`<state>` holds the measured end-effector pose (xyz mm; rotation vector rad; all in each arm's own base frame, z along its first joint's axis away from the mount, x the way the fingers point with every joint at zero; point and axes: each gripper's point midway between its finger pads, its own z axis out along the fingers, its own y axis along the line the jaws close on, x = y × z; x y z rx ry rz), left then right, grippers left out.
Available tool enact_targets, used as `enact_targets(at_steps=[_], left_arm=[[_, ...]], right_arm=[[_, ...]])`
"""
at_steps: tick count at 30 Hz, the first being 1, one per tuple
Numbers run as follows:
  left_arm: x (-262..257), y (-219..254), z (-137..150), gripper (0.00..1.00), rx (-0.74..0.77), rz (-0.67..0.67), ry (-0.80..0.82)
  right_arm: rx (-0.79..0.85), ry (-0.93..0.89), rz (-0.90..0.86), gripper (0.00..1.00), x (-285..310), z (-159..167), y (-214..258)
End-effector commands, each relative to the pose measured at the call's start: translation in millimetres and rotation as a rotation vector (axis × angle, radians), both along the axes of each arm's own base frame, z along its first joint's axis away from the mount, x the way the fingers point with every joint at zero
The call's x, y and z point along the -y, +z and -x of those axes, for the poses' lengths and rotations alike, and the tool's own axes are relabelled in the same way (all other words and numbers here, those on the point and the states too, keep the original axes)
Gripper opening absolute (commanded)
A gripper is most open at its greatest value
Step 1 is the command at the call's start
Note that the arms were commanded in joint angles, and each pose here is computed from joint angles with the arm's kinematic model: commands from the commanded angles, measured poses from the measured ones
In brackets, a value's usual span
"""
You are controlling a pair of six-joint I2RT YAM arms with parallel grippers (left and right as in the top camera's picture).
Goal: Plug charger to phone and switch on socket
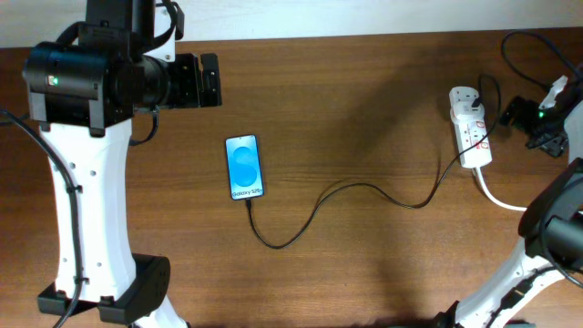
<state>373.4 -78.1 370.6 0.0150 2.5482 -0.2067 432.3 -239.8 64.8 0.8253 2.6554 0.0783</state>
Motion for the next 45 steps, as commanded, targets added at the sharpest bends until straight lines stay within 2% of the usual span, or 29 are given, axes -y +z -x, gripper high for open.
enact_targets(at_steps=[1,18,45], left_arm=[[-4,3,2,0.99,0.008,-0.005,0.014],[-4,3,2,0.99,0.008,-0.005,0.015],[-4,3,2,0.99,0.008,-0.005,0.015]], right_arm=[[-0.021,0.003,0.002,0.99,3,-1,-14],[0.001,0.053,-0.002,0.99,-7,-17,-29],[-0.006,0.075,-0.007,0.99,-12,-18,-34]])
